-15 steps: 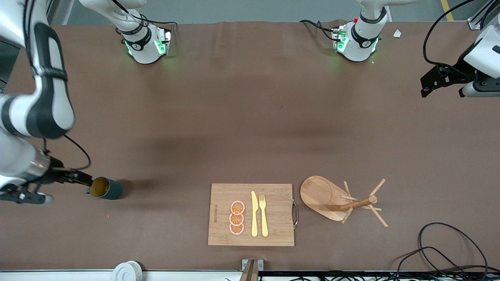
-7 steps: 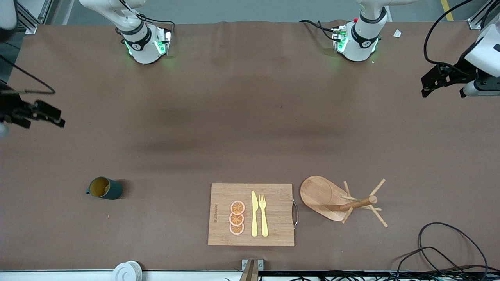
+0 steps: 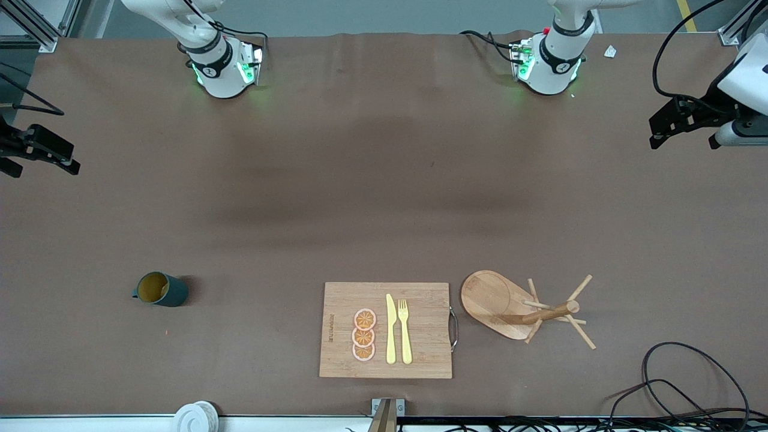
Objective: Transfer cup from left to right arm and place
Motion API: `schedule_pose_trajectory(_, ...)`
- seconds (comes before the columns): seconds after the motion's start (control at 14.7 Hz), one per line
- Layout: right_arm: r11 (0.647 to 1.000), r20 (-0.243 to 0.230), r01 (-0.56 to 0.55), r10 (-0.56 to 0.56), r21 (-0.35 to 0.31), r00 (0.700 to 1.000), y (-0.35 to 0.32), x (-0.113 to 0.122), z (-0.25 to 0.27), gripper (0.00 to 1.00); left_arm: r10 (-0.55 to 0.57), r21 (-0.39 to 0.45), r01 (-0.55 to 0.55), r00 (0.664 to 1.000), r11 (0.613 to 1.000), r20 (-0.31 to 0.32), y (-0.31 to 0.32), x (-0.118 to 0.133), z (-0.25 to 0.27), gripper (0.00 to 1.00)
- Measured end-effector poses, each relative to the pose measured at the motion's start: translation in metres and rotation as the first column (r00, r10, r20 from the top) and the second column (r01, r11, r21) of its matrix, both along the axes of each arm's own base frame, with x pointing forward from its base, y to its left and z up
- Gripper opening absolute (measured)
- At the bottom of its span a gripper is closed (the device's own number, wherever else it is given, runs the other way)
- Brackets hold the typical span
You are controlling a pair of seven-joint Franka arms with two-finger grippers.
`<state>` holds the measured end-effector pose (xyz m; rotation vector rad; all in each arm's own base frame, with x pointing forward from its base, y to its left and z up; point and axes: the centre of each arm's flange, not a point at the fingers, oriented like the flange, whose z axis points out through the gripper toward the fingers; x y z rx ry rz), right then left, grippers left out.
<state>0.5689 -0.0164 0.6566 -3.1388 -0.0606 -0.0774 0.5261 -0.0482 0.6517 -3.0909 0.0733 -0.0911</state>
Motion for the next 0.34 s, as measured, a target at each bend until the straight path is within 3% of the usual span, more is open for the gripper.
schedule_pose_trajectory(0.34,1.0,0.023,0.008,-0.008,-0.006,1.0,-0.0048,0.0027,-0.0016,1.0,-0.003,-0.063,0.002,1.0,0.998,-0.026,-0.0068,-0.003,-0.0005,1.0)
